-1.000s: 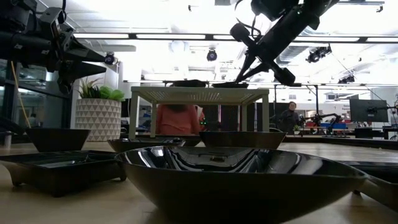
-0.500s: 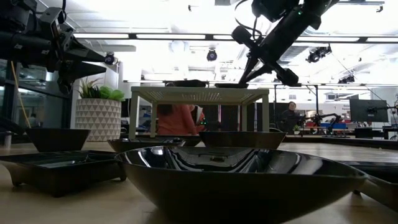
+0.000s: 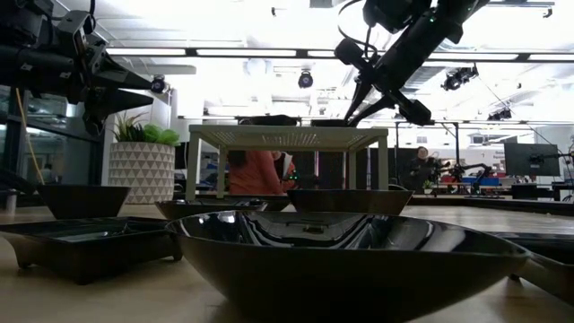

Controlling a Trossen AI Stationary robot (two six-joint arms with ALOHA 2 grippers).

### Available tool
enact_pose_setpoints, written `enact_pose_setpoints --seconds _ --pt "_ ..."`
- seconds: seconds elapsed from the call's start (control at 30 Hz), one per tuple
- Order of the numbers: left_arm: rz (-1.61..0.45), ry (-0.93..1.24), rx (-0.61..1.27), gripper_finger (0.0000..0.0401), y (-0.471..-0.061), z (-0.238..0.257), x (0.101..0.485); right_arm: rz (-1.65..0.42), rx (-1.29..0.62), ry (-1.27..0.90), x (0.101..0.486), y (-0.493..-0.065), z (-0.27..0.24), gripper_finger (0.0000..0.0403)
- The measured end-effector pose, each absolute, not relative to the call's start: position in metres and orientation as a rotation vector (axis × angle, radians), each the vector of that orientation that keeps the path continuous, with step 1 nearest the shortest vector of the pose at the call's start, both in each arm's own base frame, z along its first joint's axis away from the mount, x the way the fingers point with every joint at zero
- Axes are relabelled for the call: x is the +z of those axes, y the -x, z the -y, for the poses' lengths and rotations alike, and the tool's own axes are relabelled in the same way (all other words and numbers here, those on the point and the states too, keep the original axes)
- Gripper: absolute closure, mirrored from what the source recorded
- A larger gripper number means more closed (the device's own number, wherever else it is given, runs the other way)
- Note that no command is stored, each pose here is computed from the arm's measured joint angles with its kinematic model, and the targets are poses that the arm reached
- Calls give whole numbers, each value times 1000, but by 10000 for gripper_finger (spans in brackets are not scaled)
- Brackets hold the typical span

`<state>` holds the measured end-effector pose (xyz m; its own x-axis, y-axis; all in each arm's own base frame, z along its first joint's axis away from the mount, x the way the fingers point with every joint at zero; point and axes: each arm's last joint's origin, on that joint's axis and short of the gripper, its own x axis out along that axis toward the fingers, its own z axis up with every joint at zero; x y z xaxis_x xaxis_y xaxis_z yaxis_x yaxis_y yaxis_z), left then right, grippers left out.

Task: Pick & Place Mini shaped plates
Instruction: Put the square plate on the shelf, then stack the distorted square plate on top of the distorted square plate on the shelf

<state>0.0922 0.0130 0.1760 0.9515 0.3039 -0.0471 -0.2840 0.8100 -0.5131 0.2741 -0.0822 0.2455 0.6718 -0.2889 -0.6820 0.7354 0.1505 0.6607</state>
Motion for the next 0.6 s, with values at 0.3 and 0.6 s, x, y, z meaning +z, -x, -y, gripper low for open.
enact_pose_setpoints --seconds 0.3,0.6 --pt "38 543 314 268 -92 -13 176 -454 -761 -1205 245 -274 82 340" --pt "38 542 314 268 -92 -13 176 -445 -720 -1172 252 -272 81 316"
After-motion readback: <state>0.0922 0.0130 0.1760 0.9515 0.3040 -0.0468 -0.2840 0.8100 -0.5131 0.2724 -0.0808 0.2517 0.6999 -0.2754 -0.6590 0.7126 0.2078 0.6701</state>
